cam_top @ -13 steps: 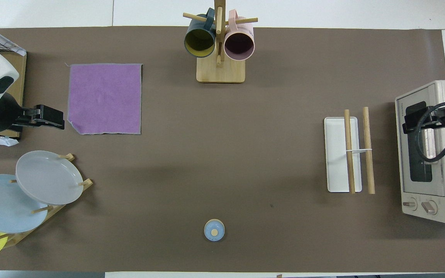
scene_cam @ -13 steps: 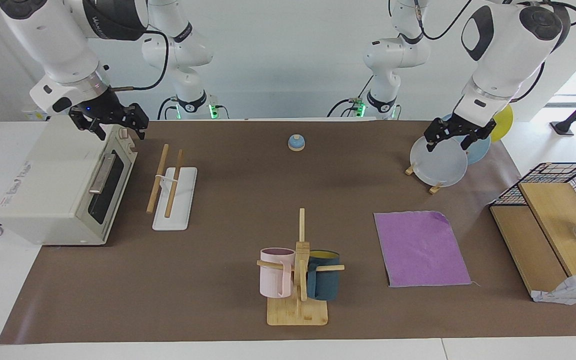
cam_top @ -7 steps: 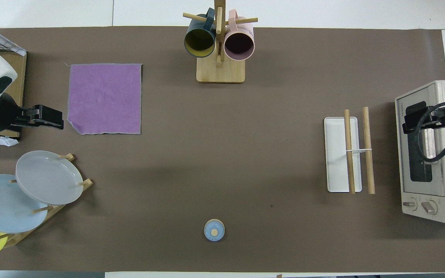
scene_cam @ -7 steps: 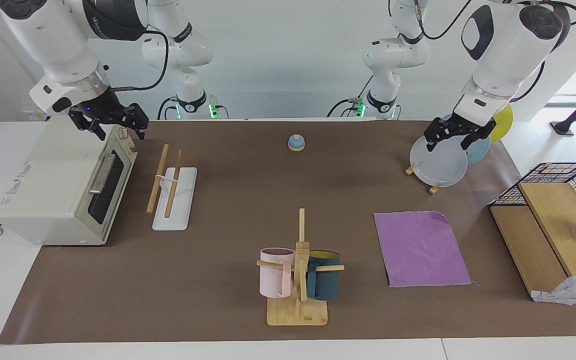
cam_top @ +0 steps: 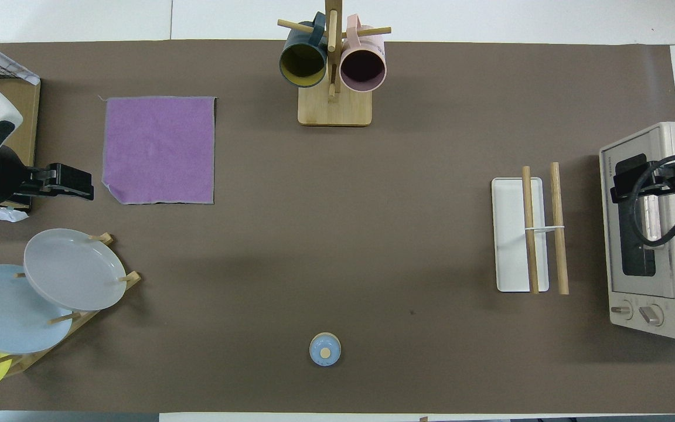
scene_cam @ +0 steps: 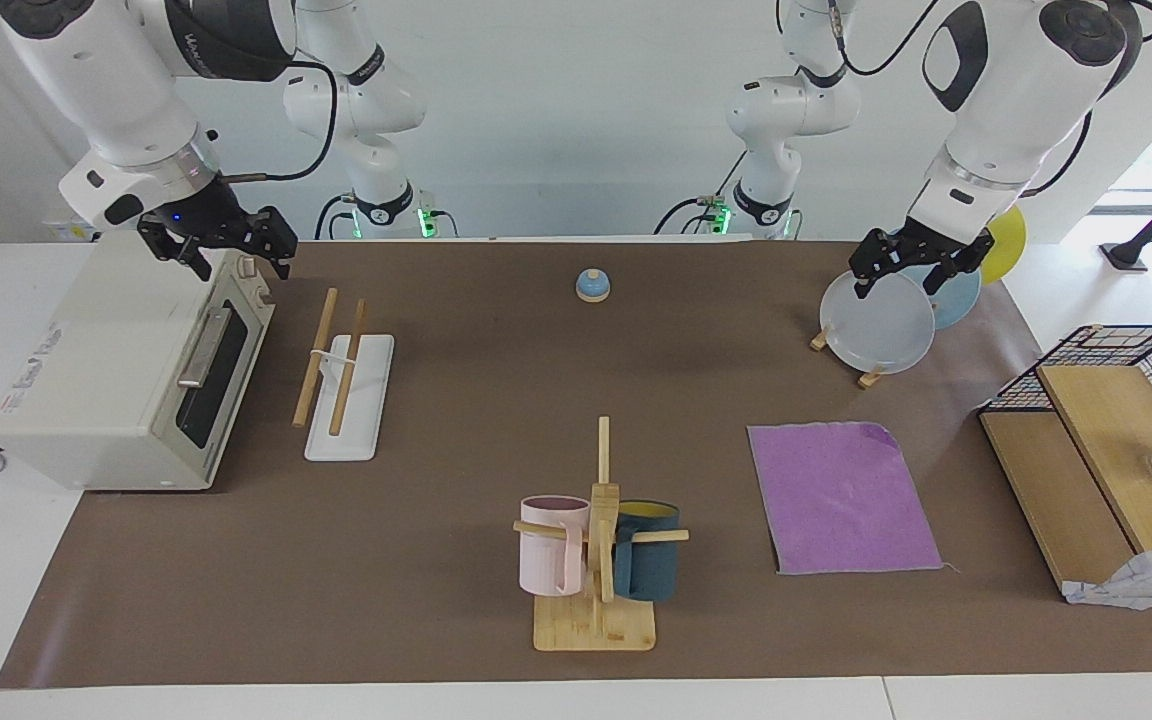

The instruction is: Fold towel and hang on rack

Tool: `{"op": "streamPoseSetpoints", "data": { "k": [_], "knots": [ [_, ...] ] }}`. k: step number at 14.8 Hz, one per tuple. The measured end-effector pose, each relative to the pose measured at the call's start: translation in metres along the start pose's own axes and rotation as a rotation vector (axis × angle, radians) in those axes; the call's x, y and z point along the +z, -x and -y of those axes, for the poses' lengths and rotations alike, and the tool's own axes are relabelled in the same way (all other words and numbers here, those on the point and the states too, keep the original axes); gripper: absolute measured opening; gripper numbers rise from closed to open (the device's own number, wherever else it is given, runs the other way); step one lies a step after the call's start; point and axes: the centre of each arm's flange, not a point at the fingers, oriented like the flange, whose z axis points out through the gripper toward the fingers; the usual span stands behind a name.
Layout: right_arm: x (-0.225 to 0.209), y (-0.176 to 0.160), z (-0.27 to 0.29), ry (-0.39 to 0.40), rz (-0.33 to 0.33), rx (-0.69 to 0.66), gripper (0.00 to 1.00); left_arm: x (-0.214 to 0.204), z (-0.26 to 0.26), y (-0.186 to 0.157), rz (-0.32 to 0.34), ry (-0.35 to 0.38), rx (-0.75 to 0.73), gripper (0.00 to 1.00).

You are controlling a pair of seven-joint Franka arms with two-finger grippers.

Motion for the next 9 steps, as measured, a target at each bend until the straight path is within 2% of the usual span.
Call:
{"op": "streamPoseSetpoints", "data": {
  "k": [3,7,9],
  "knots": [
    [0.000,0.000,0.000,0.000,0.000,0.000,1.00,0.043,0.031,-0.011,-0.017,0.005,-0.057,1.00],
    [0.000,0.000,0.000,0.000,0.000,0.000,1.00,0.137,0.072,-0.044,-0.017,0.023,-0.128,1.00],
    [0.000,0.000,0.000,0.000,0.000,0.000,1.00,0.177,0.089,-0.059,-0.037,0.032,-0.156,1.00]
  ]
}}
